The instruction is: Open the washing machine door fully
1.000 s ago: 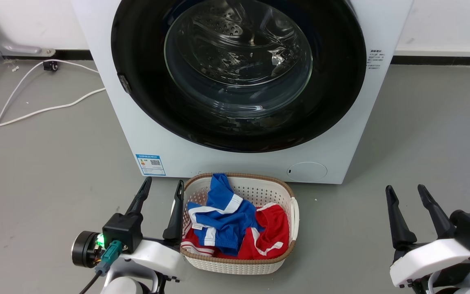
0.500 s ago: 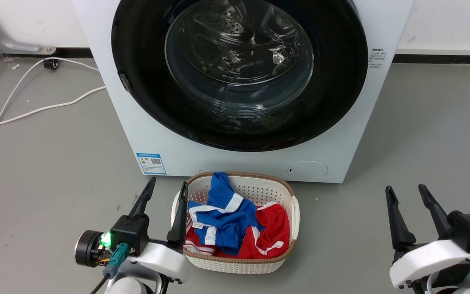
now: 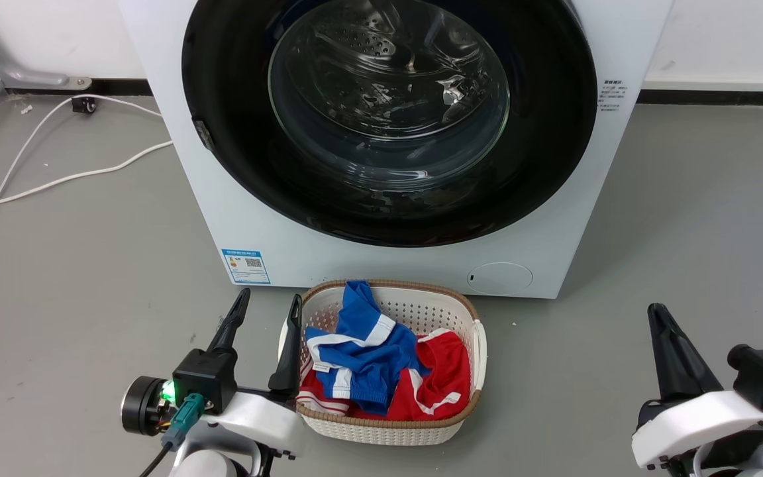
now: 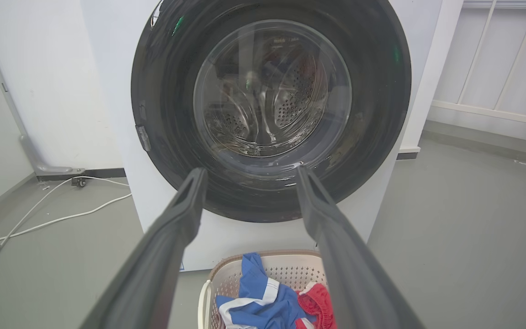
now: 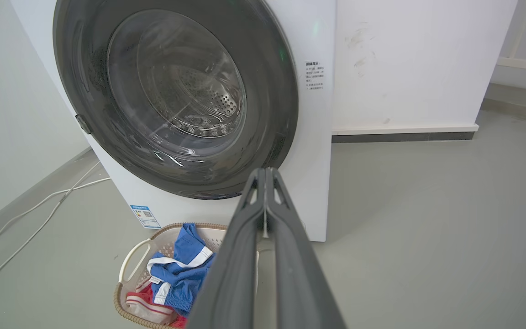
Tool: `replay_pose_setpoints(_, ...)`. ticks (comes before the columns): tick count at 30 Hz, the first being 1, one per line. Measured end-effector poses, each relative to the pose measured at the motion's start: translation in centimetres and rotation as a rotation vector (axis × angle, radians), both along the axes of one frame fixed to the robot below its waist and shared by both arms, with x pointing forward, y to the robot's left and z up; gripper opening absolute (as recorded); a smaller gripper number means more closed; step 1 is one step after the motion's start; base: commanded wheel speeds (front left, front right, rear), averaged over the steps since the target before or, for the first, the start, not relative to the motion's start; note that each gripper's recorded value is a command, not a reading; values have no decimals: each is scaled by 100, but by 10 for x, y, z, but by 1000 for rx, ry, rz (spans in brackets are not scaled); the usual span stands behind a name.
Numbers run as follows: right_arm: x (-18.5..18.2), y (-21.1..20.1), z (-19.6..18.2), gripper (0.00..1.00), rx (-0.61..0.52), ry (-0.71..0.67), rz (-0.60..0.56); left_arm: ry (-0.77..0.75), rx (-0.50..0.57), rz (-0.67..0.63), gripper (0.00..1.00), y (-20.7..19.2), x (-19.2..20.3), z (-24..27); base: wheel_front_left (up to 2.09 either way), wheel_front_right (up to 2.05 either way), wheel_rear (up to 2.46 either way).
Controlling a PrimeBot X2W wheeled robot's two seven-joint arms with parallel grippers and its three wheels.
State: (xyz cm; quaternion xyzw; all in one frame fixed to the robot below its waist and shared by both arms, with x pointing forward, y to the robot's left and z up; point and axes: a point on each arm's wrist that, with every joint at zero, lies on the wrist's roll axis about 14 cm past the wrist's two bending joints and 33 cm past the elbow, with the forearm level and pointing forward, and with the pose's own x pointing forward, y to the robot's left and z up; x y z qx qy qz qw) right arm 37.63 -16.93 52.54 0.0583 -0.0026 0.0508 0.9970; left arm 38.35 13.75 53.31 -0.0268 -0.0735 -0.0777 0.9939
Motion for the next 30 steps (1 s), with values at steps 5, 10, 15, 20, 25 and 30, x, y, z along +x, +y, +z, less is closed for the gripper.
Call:
replay_pose_setpoints(5,-1,-1,-5,0,206,25,-4,-4,1,2,100,0,-1,1,0,0,0)
replay_pose_setpoints(10,2,0,-11,0,548,60,-13,7,-10,5,100,0,0,-2,0,0,0)
replay_pose_setpoints(15,16,-27,-22,0,894,66,-108,12,-12,8,100,0,6,-4,0,0,0)
replay_pose_setpoints(20,40,-54,-27,0,1217,43,-188,14,-13,9,100,0,17,-5,0,0,0)
replay_pose_setpoints(25,73,-82,-30,0,1279,52,-227,13,-17,4,100,-3,29,-6,0,0,0)
replay_pose_setpoints(30,119,-95,-29,0,1325,91,-223,13,-25,-2,100,-5,47,-9,0,0,0)
